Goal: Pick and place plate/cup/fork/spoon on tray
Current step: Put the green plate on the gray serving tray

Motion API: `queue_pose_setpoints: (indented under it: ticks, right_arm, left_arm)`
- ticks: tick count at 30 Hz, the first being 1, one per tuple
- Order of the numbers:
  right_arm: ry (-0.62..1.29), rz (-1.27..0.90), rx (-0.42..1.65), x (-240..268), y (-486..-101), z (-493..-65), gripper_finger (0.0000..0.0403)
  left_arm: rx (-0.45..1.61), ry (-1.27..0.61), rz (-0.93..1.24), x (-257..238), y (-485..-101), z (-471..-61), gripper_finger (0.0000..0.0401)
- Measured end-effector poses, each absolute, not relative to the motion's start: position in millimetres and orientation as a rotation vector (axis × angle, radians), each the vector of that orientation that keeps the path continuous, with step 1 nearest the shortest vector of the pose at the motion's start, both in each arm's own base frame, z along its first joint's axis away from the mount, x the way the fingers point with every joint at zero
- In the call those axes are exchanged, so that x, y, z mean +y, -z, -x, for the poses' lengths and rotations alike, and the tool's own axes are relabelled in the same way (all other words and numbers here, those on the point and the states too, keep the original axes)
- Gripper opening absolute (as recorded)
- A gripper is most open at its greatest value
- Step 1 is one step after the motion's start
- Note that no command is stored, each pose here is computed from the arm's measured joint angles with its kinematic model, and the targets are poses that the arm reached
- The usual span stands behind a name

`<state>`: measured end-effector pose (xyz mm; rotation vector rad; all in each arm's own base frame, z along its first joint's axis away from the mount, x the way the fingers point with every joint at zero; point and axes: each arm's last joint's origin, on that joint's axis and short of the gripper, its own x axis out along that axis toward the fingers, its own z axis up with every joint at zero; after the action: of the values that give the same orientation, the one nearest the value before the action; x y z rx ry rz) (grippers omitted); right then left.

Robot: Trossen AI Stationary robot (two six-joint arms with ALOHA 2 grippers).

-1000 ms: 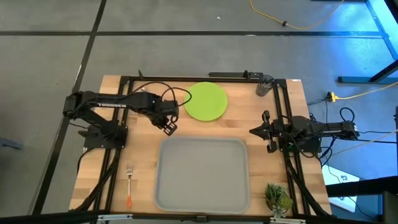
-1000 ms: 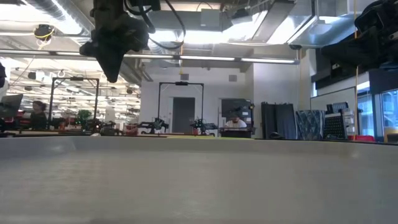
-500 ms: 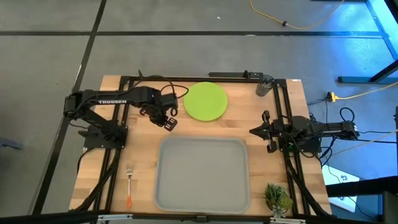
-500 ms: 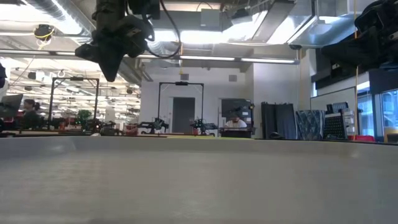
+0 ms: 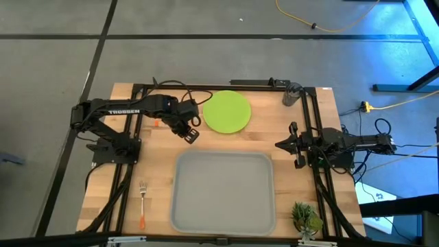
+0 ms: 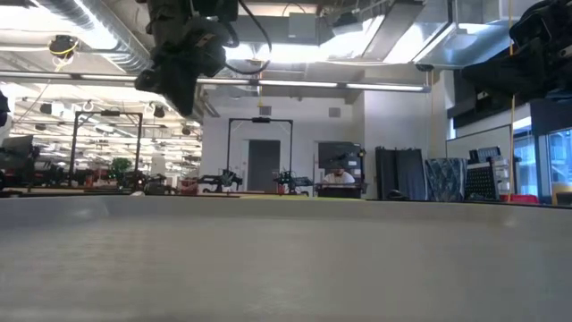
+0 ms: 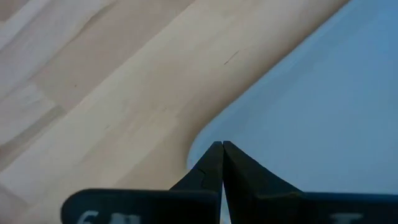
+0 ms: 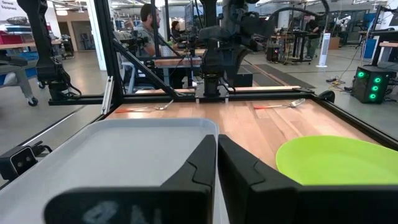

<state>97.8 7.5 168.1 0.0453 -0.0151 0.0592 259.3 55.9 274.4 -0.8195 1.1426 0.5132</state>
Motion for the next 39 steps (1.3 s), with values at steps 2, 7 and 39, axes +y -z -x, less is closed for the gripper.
queue_pose_setpoints:
  ticks: [2, 7, 39]
  right_arm:
    - [-0.059, -0.045, -0.015, 7, -168, -98, 0.002]
    - [-0.059, -0.045, -0.015, 7, -168, -98, 0.002]
    - [-0.059, -0.045, -0.015, 7, -168, -98, 0.002]
  left_arm:
    - [1.128, -0.515, 0.83, 58, -275, -260, 0.0012]
    - [1.113, -0.561, 0.885, 65, -275, -258, 0.0045]
    - [1.126, -0.087, -0.629, 41, -195, -349, 0.0066]
